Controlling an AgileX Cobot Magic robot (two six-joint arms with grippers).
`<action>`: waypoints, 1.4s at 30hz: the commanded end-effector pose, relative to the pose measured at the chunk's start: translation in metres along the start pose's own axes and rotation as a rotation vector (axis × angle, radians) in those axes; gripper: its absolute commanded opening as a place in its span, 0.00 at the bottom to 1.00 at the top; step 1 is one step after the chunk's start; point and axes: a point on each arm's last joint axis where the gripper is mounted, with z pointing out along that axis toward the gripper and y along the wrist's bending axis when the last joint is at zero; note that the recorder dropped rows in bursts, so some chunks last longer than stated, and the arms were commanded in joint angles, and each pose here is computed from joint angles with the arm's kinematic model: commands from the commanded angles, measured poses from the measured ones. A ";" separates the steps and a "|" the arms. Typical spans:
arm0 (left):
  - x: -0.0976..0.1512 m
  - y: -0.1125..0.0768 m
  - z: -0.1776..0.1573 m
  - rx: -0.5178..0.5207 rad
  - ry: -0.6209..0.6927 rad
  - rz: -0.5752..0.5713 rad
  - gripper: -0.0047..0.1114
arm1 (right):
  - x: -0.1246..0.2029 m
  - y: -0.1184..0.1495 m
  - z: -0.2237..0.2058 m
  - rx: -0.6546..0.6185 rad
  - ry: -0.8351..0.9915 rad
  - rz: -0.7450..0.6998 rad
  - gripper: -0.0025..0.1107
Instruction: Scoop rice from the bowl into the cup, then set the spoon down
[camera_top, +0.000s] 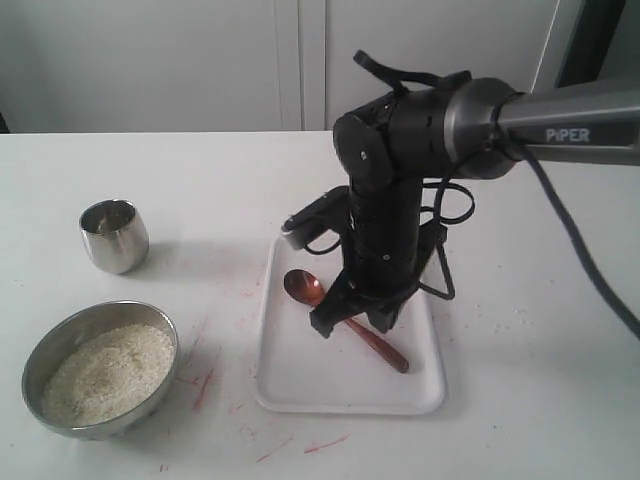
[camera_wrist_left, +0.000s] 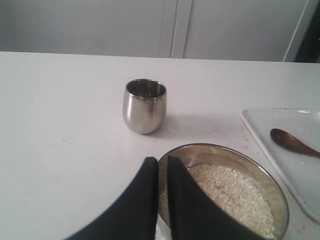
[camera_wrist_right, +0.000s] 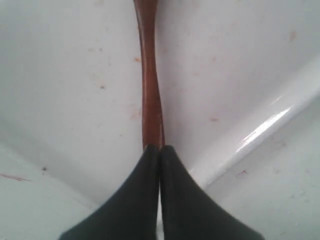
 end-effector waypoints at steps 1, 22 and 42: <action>-0.001 0.000 0.000 0.004 -0.004 -0.011 0.16 | 0.005 -0.004 -0.037 0.019 -0.182 0.035 0.02; -0.001 0.000 0.000 0.004 -0.004 -0.011 0.16 | 0.180 0.012 -0.161 0.082 -1.033 0.072 0.02; -0.001 0.000 0.000 0.004 -0.004 -0.011 0.16 | 0.333 0.040 -0.093 -0.171 -1.630 0.317 0.02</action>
